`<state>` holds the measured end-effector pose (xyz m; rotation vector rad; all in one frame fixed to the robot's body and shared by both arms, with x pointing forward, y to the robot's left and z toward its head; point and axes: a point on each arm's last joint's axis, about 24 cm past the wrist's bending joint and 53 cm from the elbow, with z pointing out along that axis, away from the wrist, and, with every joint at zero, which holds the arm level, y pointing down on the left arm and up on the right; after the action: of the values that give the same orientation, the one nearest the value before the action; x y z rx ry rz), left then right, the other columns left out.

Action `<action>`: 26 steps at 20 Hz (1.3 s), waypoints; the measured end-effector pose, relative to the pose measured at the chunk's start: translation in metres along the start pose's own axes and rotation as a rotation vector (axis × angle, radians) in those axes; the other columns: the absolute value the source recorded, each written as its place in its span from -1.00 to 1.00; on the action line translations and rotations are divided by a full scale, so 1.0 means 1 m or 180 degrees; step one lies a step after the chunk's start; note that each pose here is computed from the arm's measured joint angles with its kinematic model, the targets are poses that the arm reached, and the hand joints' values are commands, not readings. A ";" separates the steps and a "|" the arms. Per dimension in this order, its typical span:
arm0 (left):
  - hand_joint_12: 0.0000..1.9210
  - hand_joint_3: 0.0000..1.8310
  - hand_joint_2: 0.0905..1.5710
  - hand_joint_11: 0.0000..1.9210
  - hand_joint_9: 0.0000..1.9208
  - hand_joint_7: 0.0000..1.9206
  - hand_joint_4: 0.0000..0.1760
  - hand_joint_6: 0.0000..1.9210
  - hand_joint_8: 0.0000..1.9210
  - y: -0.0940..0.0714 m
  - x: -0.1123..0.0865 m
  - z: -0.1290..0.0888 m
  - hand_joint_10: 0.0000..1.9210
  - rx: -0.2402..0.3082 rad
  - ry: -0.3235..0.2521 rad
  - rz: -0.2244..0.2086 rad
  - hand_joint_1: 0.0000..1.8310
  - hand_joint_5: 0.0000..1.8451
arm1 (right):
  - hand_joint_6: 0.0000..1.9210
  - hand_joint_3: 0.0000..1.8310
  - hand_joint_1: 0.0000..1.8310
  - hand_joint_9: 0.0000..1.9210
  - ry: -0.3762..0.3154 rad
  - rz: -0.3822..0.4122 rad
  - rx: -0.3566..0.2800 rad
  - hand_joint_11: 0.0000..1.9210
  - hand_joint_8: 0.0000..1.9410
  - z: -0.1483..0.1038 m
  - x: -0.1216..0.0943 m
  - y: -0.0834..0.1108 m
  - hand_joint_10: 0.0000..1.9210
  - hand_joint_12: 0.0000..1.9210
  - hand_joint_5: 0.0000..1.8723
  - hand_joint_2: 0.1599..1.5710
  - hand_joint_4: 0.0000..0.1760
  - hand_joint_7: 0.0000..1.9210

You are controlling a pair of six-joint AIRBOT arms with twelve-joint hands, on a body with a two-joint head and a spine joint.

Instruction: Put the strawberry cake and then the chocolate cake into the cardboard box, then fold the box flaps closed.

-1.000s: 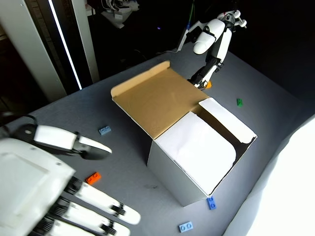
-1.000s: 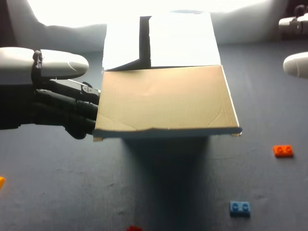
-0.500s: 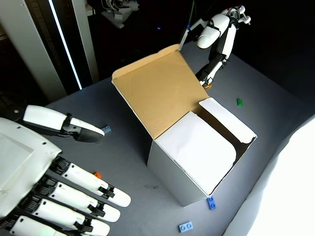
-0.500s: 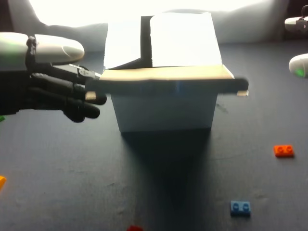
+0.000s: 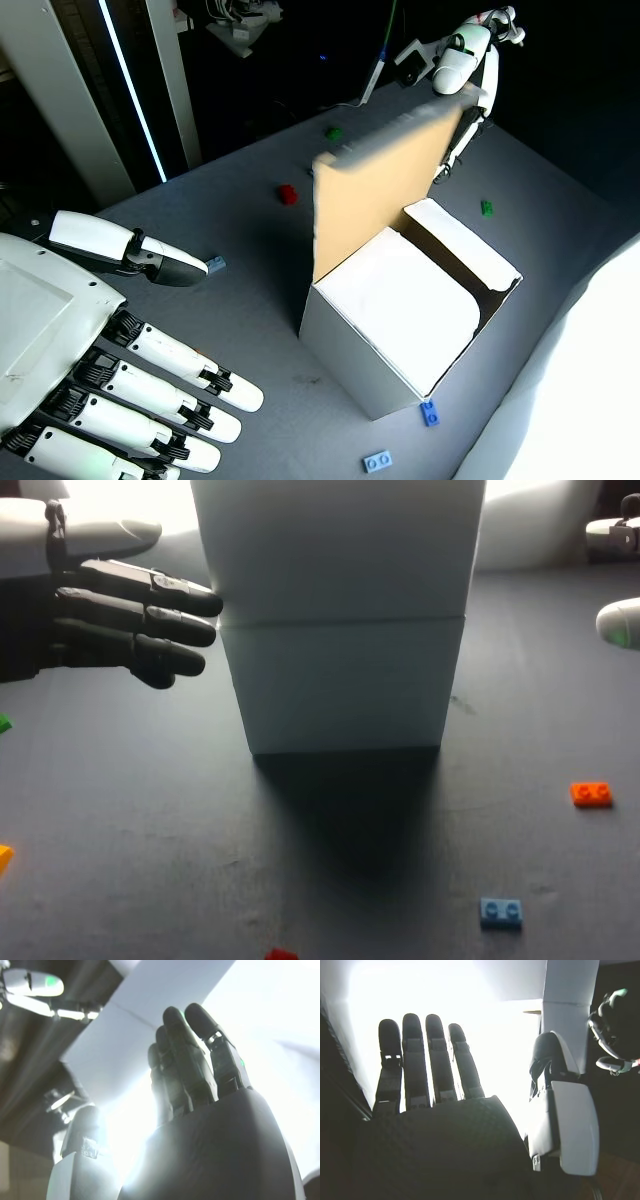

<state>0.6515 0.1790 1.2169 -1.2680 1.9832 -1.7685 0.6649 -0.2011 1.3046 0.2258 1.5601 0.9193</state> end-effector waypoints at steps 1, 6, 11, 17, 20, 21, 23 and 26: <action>0.30 -1.00 0.52 -0.87 -0.38 -0.47 -0.79 -1.00 -1.00 -0.003 0.002 0.002 -1.00 0.0027 0.0007 0.0000 -0.86 -0.55 | -1.00 -1.00 -0.94 -0.64 0.0002 -0.0004 0.0005 -1.00 -1.00 0.000 0.000 -0.001 -1.00 0.18 -0.75 0.41 -1.00 -0.67; 0.29 -1.00 0.51 -0.86 -0.37 -0.47 -0.78 -1.00 -1.00 -0.016 0.013 0.013 -1.00 0.0130 0.0105 0.0082 -0.86 -0.55 | -0.99 -1.00 -0.95 -0.63 0.0004 -0.0008 0.0006 -1.00 -1.00 0.000 0.000 -0.001 -1.00 0.18 -0.74 0.41 -1.00 -0.67; 0.30 -1.00 0.53 -0.89 -0.38 -0.47 -0.82 -1.00 -1.00 -0.034 0.019 0.022 -1.00 0.0262 0.0143 0.0320 -0.88 -0.57 | -1.00 -1.00 -0.96 -0.65 0.0024 -0.0018 0.0019 -1.00 -1.00 -0.001 0.002 -0.002 -1.00 0.15 -0.75 0.41 -1.00 -0.68; 0.31 -1.00 0.52 -0.88 -0.37 -0.46 -0.81 -0.99 -1.00 -0.080 0.026 0.030 -1.00 0.0491 0.0181 0.1017 -0.86 -0.57 | -1.00 -1.00 -0.94 -0.65 0.0040 -0.0019 0.0021 -1.00 -1.00 0.000 0.003 -0.002 -1.00 0.16 -0.74 0.41 -1.00 -0.68; 0.30 -1.00 0.51 -0.89 -0.37 -0.46 -0.83 -0.99 -1.00 -0.100 0.032 0.034 -1.00 0.0612 0.0204 0.1285 -0.83 -0.55 | -1.00 -1.00 -0.93 -0.66 0.0041 -0.0019 0.0021 -1.00 -1.00 0.000 0.003 -0.002 -1.00 0.12 -0.75 0.40 -1.00 -0.69; 0.30 -1.00 0.51 -0.88 -0.36 -0.46 -0.80 -0.99 -1.00 -0.105 0.034 0.036 -0.99 0.0641 0.0203 0.1415 -0.84 -0.56 | -1.00 -1.00 -0.95 -0.65 0.0041 -0.0019 0.0021 -1.00 -1.00 0.000 0.003 -0.002 -1.00 0.13 -0.75 0.41 -1.00 -0.68; 0.31 -1.00 0.51 -0.87 -0.37 -0.46 -0.85 -1.00 -1.00 -0.110 0.035 0.039 -1.00 0.0661 0.0204 0.1611 -0.82 -0.56 | -1.00 -1.00 -0.96 -0.66 0.0039 -0.0021 0.0027 -1.00 -1.00 -0.001 0.003 -0.003 -1.00 0.14 -0.77 0.42 -1.00 -0.69; 0.29 -1.00 0.51 -0.87 -0.37 -0.47 -0.81 -1.00 -1.00 -0.115 0.040 0.055 -1.00 0.0633 0.0300 0.2012 -0.84 -0.58 | -1.00 -1.00 -0.96 -0.65 0.0041 -0.0020 0.0025 -1.00 -1.00 -0.001 0.003 -0.003 -1.00 0.15 -0.77 0.41 -1.00 -0.70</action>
<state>0.7149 0.1215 1.3189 -0.4262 1.9011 -1.6526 0.6643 -0.2012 1.3005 0.2207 1.5755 0.9114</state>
